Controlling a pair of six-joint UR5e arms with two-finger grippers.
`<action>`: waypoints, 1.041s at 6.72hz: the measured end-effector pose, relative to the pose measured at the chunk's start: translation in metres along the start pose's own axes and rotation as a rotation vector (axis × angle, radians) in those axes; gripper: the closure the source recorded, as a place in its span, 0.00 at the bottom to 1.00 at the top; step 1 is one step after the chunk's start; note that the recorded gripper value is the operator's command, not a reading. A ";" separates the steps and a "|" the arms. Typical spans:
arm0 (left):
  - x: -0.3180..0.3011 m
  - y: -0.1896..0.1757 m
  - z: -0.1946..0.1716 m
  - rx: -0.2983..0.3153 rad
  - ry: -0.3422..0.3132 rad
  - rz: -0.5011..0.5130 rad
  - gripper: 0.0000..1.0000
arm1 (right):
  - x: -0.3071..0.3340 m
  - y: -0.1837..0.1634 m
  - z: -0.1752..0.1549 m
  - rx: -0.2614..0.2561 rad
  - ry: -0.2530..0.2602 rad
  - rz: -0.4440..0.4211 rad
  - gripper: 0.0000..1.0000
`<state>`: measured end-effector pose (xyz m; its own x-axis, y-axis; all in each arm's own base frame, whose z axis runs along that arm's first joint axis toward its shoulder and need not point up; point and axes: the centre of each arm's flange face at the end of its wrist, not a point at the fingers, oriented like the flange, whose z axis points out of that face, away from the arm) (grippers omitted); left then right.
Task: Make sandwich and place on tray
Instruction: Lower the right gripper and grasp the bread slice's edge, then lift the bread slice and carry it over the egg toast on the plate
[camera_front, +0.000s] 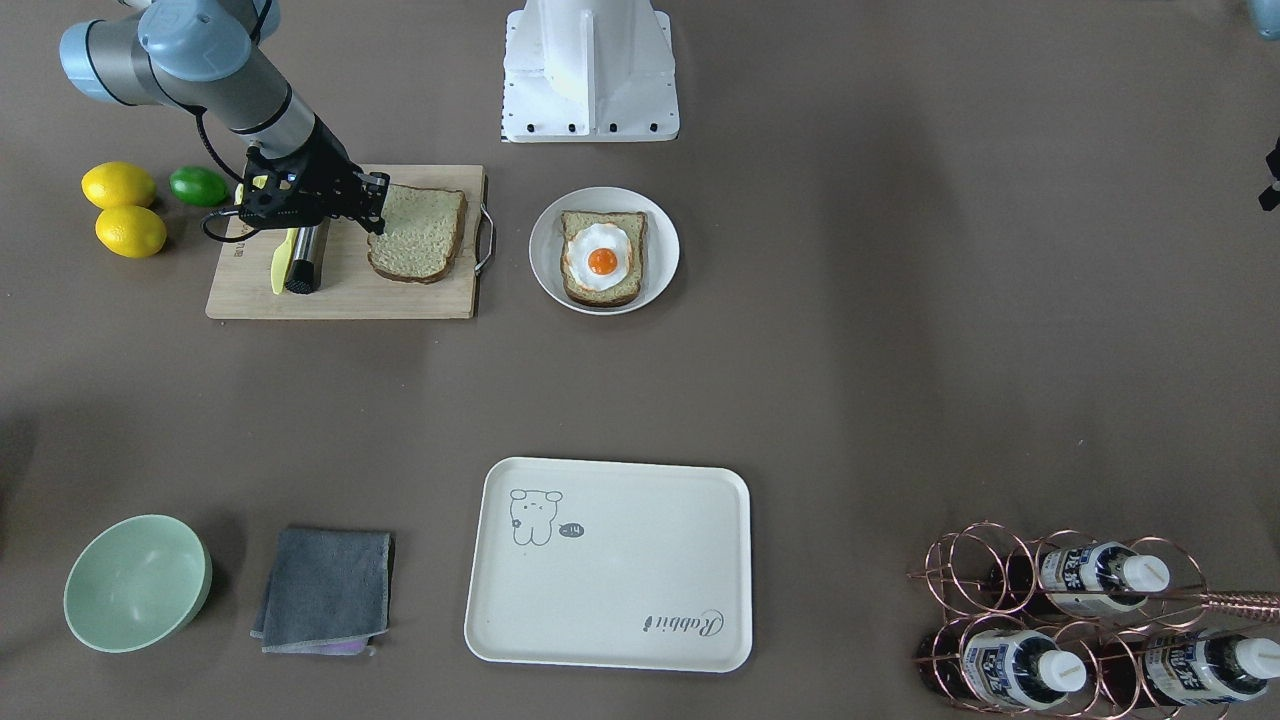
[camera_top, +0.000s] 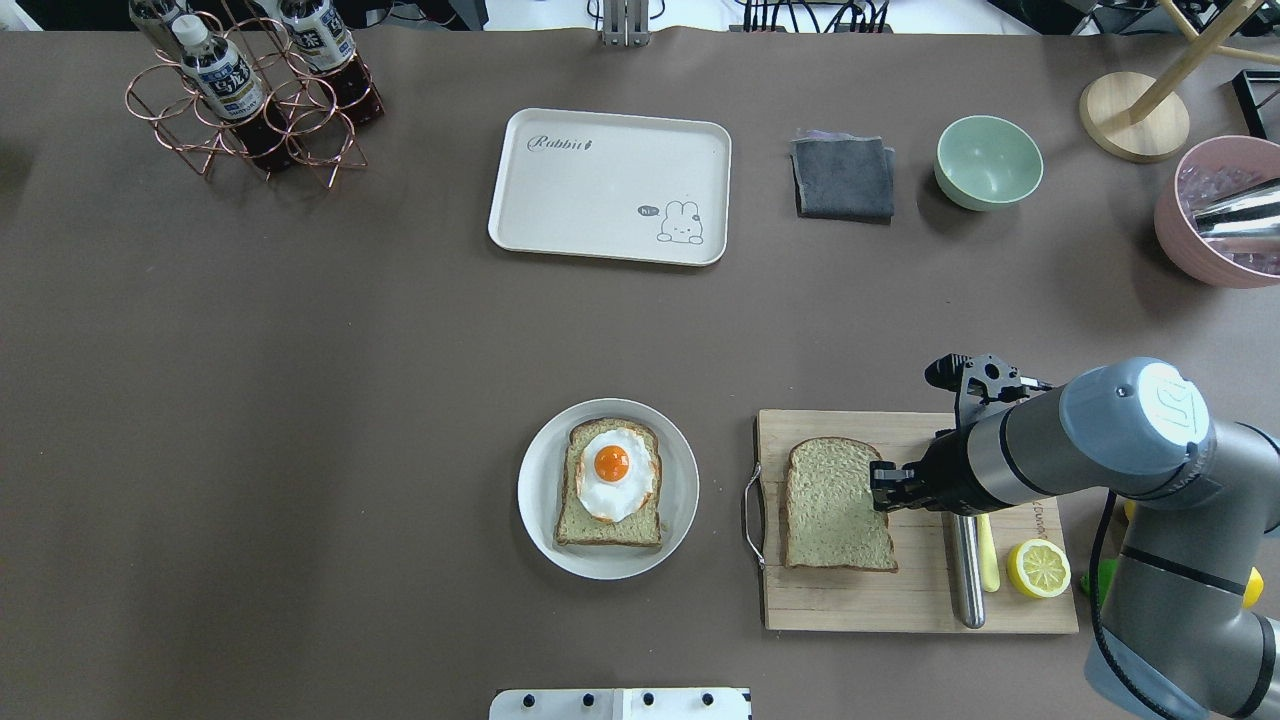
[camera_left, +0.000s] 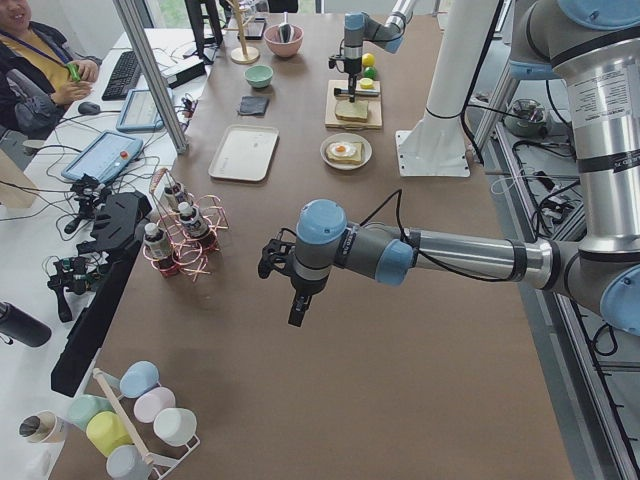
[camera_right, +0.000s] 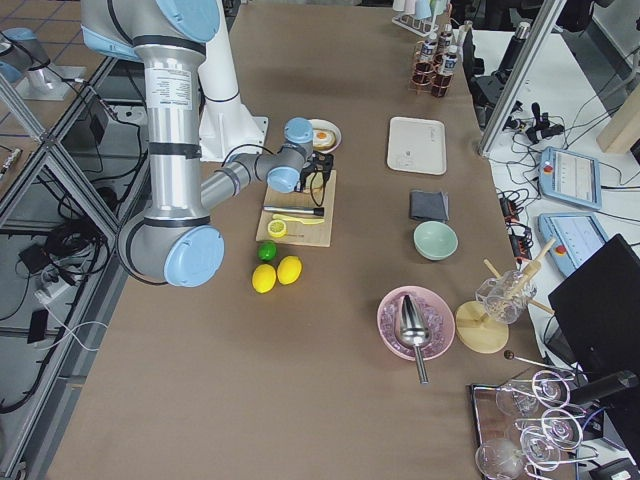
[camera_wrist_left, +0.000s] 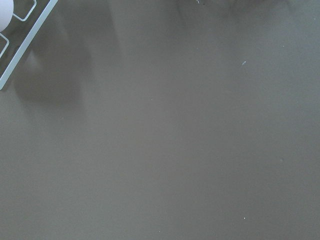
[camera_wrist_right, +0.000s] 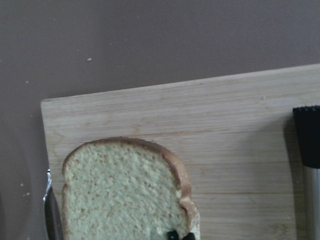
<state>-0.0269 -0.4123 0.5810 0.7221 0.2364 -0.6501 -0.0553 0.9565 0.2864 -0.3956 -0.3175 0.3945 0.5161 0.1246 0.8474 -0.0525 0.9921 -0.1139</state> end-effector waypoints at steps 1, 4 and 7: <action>0.000 0.000 -0.001 0.002 0.000 0.000 0.02 | -0.006 -0.004 -0.012 -0.002 -0.035 -0.004 1.00; 0.001 0.001 -0.002 0.004 0.000 0.002 0.02 | -0.043 -0.007 -0.023 0.002 -0.148 -0.020 1.00; 0.002 -0.001 -0.003 0.006 0.000 0.004 0.02 | -0.123 0.001 -0.015 -0.031 -0.248 0.040 1.00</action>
<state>-0.0276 -0.4121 0.5772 0.7216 0.2405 -0.6492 -0.0539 0.9544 0.2938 -0.4460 -0.3322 0.2820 0.2881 0.1675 0.9428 -0.0409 0.9858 -0.1627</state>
